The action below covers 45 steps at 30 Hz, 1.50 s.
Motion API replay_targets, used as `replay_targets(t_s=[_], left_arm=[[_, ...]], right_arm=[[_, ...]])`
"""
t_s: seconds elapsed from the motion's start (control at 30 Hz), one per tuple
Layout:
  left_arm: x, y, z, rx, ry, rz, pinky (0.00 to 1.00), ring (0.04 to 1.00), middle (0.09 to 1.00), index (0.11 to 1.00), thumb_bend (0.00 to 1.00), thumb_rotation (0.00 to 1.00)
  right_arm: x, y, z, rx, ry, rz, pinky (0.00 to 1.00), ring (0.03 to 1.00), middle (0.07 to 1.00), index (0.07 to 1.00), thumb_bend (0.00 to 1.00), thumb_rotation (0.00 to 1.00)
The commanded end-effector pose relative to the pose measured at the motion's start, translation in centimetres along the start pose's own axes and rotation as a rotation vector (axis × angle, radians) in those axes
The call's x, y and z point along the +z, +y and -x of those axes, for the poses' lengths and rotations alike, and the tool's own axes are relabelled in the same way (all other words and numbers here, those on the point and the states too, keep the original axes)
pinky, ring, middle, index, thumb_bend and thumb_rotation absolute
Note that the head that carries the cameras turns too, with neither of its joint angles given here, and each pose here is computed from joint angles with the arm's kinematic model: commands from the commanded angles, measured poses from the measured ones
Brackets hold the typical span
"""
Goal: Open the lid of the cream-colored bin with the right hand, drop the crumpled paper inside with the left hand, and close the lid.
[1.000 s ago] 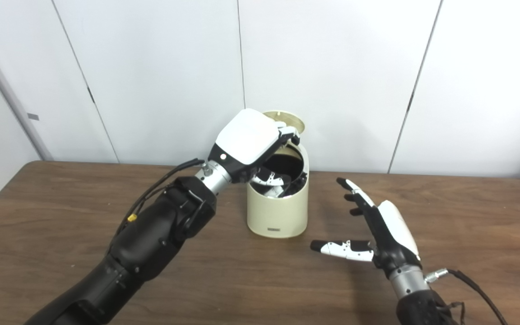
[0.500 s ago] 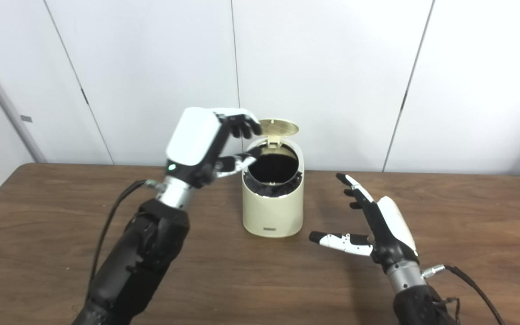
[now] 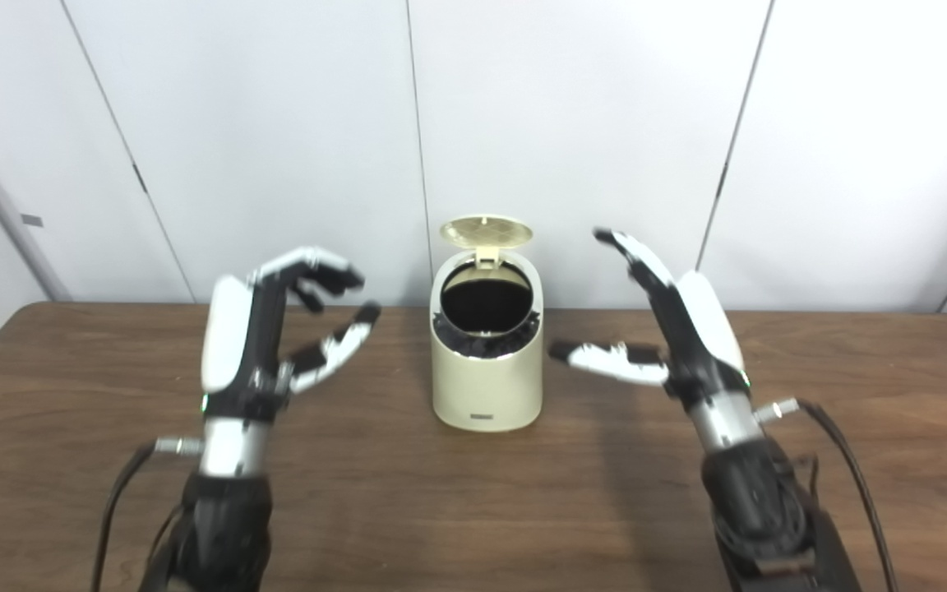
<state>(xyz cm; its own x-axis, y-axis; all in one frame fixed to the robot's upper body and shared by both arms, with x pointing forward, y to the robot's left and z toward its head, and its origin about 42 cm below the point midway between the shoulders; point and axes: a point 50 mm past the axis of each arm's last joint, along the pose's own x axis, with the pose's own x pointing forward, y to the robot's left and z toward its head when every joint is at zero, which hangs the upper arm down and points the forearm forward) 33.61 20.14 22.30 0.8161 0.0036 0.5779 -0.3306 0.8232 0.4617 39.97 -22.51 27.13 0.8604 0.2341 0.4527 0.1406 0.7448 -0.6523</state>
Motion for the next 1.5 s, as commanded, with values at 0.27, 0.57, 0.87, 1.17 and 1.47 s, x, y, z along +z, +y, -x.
replay_targets(t_s=[0.27,0.57,0.87,1.17,1.47], left_arm=[[-1.8,0.5,2.3,0.002,0.117,0.182,0.54,0.668,0.726,0.773,0.54,0.18],[-3.4,0.5,3.3,-0.108,0.201,0.186,0.57,0.7,0.751,0.793,0.56,0.22],[-4.3,0.5,3.5,-0.198,0.226,0.154,0.57,0.692,0.749,0.792,0.6,0.2],[-4.5,0.4,3.4,-0.227,0.229,0.132,0.55,0.688,0.743,0.787,0.63,0.17],[-4.5,0.0,3.8,-0.245,0.235,0.138,0.55,0.685,0.74,0.786,0.62,0.14]], right_arm=[[4.3,-2.8,-4.6,0.027,-0.128,0.103,0.7,0.847,0.896,0.887,0.78,0.58],[5.6,-2.7,-5.7,0.096,-0.128,0.138,0.65,0.863,0.912,0.902,0.81,0.58],[5.9,-2.4,-6.2,0.15,-0.133,0.24,0.67,0.853,0.894,0.888,0.8,0.6],[5.9,-2.1,-6.8,0.204,-0.184,0.345,0.96,0.988,0.884,0.878,0.79,0.66],[5.9,-1.9,-7.4,0.226,-0.22,0.431,1.0,1.0,0.846,0.837,0.81,0.58]])
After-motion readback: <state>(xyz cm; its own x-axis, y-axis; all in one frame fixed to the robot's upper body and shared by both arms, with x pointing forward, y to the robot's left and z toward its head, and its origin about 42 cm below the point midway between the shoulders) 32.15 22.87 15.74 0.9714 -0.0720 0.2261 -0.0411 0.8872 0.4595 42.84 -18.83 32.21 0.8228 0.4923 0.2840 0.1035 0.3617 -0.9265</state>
